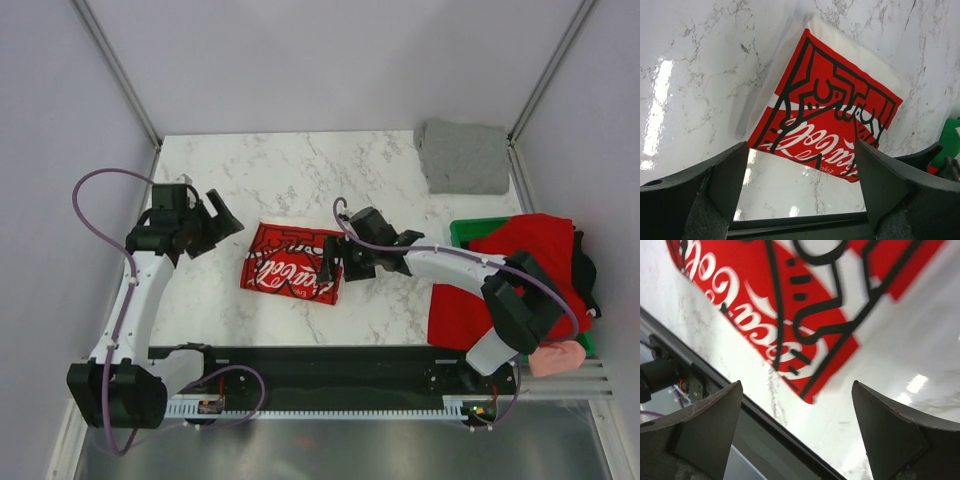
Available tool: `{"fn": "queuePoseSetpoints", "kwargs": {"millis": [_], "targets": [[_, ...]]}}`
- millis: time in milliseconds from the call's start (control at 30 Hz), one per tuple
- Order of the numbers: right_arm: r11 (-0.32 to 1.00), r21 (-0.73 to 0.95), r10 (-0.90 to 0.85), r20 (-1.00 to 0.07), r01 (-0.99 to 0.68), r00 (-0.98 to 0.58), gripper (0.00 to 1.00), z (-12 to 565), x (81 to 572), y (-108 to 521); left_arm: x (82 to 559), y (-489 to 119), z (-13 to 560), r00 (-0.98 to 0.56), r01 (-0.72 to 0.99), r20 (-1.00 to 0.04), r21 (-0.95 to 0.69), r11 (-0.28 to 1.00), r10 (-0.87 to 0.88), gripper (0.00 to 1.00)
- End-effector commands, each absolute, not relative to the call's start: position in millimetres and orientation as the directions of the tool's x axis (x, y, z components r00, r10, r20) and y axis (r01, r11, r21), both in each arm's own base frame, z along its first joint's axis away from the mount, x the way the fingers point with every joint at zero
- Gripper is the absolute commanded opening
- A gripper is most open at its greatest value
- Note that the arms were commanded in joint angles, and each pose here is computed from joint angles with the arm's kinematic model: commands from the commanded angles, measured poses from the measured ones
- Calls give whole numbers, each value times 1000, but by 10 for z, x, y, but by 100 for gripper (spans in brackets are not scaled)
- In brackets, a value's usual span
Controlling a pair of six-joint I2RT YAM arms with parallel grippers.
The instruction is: Fold and stack the t-shirts
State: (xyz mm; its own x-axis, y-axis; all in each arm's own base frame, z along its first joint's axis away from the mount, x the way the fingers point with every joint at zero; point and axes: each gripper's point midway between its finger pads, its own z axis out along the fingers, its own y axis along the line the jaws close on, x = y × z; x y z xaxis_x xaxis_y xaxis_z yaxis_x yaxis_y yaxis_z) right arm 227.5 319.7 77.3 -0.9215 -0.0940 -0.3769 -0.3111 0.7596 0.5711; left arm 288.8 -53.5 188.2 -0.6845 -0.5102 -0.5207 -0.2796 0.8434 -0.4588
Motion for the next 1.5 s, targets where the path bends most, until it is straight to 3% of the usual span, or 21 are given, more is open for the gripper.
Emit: {"fn": "queuePoseSetpoints", "kwargs": {"millis": [0, 200, 367, 667, 767, 867, 900, 967, 1000, 1200, 1467], "targets": [[822, 496, -44, -437, -281, -898, 98, 879, 2562, 2787, 2772, -522, 2055, -688, -200, -579, -429, 881, -438, 93], [819, 512, 11, -462, -257, -887, 98, 906, 3122, 2623, 2635, -513, 2052, -691, -164, -602, -409, 898, -401, 93], [815, 539, 38, -418, -213, -908, 98, 702, 3490, 2672, 2545, -513, 1989, -701, -158, -598, -401, 903, -388, 93], [745, 654, 102, -308, -132, -946, 90, 185, 3560, 2974, 2411, -474, 1831, -707, -167, -597, -380, 910, -379, 93], [737, 669, 121, -278, -102, -953, 82, -1, 3493, 3015, 2402, -484, 1856, -698, -163, -604, -389, 907, -385, 93], [733, 676, 139, -257, -75, -956, 57, -154, 3418, 2995, 2419, -466, 1857, -686, -169, -615, -385, 907, -389, 93], [730, 680, 147, -254, -68, -956, 37, -162, 3413, 2996, 2418, -471, 1869, -682, -162, -621, -388, 907, -387, 93], [723, 687, 154, -263, -72, -953, 17, -183, 3400, 2991, 2418, -465, 1872, -676, -163, -626, -389, 907, -390, 93], [721, 688, 151, -270, -81, -951, 2, -179, 3406, 2995, 2419, -459, 1895, -664, -162, -636, -391, 906, -393, 93], [718, 674, 137, -385, -177, -912, 0, 239, 3770, 2867, 2360, -513, 1884, -623, -154, -648, -448, 881, -439, 93], [910, 336, -3, -582, -244, -813, 0, 915, 4438, 2038, 2252, -473, 2087, -533, -127, -717, -458, 880, -450, 93]]}}
